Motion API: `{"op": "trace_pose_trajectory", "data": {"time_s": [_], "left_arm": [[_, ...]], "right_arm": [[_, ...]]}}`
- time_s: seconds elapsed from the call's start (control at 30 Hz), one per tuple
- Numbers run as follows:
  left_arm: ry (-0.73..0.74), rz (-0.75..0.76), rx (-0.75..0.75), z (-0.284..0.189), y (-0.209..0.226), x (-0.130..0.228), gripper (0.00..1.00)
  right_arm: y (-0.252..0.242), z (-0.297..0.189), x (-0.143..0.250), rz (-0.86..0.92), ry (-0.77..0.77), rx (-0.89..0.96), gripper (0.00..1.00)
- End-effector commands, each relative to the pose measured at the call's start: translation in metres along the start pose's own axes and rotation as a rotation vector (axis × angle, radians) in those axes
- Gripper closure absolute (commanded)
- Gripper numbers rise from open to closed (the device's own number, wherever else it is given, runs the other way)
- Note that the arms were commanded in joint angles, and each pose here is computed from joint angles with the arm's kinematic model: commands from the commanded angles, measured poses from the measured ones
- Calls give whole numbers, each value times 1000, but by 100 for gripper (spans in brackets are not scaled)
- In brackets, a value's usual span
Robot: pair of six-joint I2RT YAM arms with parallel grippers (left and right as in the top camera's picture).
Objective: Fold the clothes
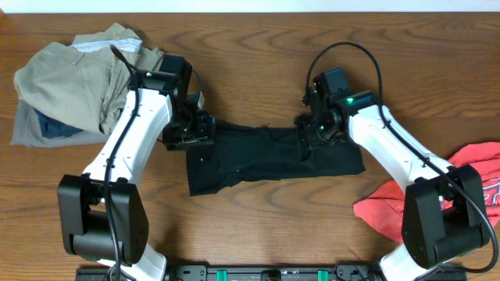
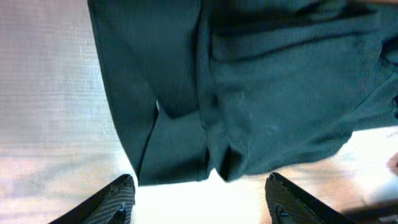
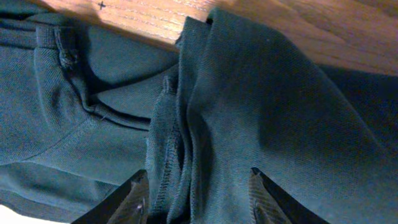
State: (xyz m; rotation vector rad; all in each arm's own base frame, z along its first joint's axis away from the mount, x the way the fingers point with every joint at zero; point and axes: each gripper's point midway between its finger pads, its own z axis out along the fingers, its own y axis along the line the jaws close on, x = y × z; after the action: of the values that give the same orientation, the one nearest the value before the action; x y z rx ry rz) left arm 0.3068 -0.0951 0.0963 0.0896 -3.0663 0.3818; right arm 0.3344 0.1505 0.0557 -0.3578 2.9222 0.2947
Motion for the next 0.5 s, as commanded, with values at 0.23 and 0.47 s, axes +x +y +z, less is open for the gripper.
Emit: {"op": "trace_pose_trajectory", "data": {"time_s": [0.23,0.47], "left_arm": [[56,17,-25,28,12,6,25],[103,26,-38,56,20,7,17]], "right_arm": [[-1,18,25,-4,57,16,50],[-1,19,27,-4,61,17,50]]}}
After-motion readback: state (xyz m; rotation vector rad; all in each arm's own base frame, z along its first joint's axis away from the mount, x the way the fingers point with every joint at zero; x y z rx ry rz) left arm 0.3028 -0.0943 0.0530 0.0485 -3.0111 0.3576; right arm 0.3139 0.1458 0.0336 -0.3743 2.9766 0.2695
